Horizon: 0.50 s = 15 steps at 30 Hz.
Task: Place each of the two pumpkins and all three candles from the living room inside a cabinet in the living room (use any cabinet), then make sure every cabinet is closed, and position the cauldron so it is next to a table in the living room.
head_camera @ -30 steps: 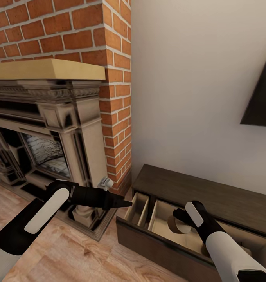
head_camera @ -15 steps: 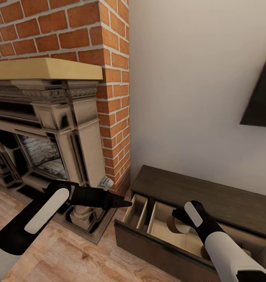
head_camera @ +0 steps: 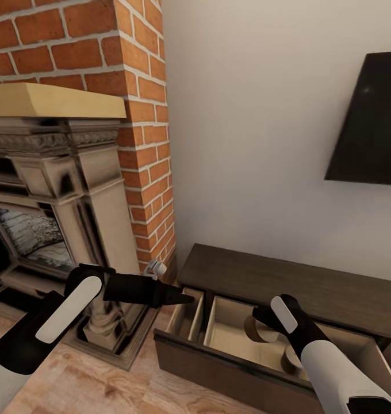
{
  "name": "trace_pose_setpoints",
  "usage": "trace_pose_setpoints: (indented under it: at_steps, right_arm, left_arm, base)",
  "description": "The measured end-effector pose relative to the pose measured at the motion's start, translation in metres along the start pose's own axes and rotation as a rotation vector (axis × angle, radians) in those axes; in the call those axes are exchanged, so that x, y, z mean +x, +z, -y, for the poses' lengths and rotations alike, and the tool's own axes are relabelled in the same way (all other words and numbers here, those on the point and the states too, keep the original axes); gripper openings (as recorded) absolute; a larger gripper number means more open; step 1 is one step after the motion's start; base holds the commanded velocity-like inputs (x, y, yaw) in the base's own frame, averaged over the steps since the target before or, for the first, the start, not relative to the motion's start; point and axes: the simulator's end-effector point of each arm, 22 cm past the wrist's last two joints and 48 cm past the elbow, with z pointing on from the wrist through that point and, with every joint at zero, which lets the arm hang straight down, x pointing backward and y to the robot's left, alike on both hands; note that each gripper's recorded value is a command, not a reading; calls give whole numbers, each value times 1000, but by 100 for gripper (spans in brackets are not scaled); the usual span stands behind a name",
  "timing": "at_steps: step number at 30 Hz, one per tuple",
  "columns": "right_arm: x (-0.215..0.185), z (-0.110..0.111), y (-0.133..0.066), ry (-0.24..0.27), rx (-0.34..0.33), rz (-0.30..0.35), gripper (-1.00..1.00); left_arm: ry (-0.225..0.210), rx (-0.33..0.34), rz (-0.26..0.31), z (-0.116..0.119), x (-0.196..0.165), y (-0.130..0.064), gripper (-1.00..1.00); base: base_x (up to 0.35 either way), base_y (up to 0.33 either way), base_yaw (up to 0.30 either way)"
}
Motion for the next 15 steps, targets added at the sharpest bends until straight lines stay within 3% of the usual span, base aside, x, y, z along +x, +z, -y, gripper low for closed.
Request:
trace_pose_setpoints:
  at_steps: [15]
  right_arm:
    - [0, -1, -1, -3, -1, 1, -100]
  left_arm:
    - [0, -4, -1, -1, 1, -1, 100]
  base:
    - [100, 48, -5]
